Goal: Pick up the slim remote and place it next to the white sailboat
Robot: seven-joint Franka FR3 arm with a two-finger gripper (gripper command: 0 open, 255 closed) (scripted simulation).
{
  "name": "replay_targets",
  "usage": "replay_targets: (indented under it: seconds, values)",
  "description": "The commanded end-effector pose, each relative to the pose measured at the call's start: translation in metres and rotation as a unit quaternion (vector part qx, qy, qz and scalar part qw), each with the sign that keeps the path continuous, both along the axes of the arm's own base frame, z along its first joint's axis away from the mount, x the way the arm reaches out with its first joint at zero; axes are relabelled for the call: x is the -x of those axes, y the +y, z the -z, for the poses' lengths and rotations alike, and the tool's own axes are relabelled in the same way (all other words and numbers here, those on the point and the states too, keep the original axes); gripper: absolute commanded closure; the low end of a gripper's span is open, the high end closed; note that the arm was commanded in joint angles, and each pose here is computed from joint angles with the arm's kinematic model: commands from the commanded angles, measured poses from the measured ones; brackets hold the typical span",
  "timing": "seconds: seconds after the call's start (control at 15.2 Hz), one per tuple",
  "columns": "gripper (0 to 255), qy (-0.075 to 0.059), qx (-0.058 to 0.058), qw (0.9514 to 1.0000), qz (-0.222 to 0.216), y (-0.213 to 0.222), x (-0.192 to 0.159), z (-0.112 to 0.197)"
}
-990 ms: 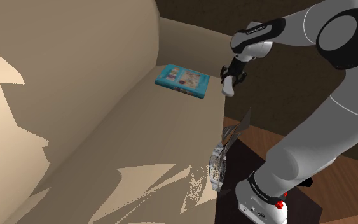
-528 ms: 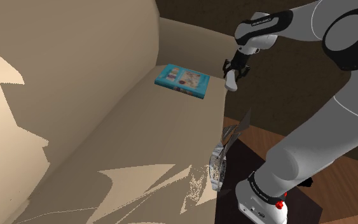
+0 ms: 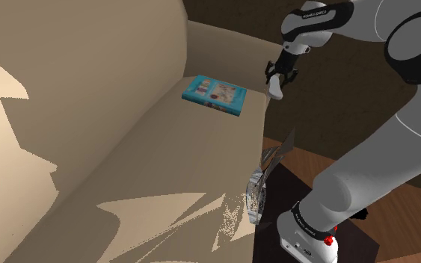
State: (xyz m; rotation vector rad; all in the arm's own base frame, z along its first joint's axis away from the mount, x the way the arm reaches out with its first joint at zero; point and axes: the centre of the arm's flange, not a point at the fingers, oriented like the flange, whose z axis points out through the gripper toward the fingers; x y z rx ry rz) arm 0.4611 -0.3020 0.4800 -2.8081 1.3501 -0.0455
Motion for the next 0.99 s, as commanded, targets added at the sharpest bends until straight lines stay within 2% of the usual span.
replay_targets:
  seconds: [0.0, 0.92]
  values:
    - [255, 0.000, 0.000, 1.0000, 0.000, 0.001, 0.001, -0.012]
    - [255, 0.000, 0.000, 1.0000, 0.000, 0.001, 0.001, -0.086]
